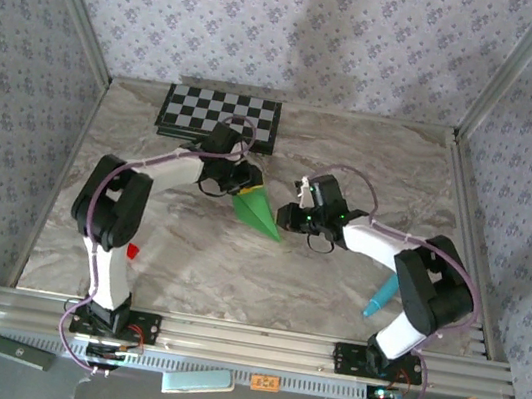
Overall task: Fold a paper plane with a square sheet of paper (pick it up from the middle)
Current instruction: Fourth fold the wing at the center of the table, then pick up the paper from the center of the table.
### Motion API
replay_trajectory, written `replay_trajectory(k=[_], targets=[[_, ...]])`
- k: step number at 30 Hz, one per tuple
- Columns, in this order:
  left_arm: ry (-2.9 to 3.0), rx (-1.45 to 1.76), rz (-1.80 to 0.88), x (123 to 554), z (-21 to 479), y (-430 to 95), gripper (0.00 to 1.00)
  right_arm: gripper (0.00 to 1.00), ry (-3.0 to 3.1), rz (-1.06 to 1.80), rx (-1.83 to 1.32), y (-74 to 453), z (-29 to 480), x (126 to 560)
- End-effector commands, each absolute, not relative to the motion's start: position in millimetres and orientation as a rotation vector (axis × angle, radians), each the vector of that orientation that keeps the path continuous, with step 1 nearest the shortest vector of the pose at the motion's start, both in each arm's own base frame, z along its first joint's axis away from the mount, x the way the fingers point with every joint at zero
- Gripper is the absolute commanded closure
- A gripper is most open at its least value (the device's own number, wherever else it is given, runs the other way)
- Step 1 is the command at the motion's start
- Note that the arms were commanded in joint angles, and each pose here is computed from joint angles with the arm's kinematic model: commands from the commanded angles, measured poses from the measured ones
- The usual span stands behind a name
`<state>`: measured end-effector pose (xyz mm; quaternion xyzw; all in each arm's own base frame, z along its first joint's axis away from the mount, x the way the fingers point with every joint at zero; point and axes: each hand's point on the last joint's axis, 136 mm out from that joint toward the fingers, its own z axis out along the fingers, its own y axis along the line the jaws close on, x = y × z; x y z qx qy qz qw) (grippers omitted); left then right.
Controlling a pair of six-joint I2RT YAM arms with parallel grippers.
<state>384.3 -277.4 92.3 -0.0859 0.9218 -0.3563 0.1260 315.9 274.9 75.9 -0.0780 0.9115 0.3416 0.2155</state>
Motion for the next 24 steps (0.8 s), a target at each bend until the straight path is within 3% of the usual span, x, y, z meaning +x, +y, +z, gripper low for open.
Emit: replay_trajectory(k=[1,13,21,24], targets=[[2.608,-0.301,-1.022,382.8,110.3,-262.7,0.61,0.78,2.517,0.94,-0.183,281.6,74.5,331.3],[2.474,-0.656,-0.962,369.6,92.6,-187.7,0.3,0.7,2.539,1.065,-0.337,307.8,56.0,365.3],[2.47,-0.687,-0.973,364.2,83.4,-179.9,0.16,0.7,2.53,1.155,-0.411,320.8,50.8,369.9],[2.452,-0.692,-0.987,360.3,86.5,-178.5,0.11,0.75,2.523,1.2,-0.441,326.8,48.0,367.0]])
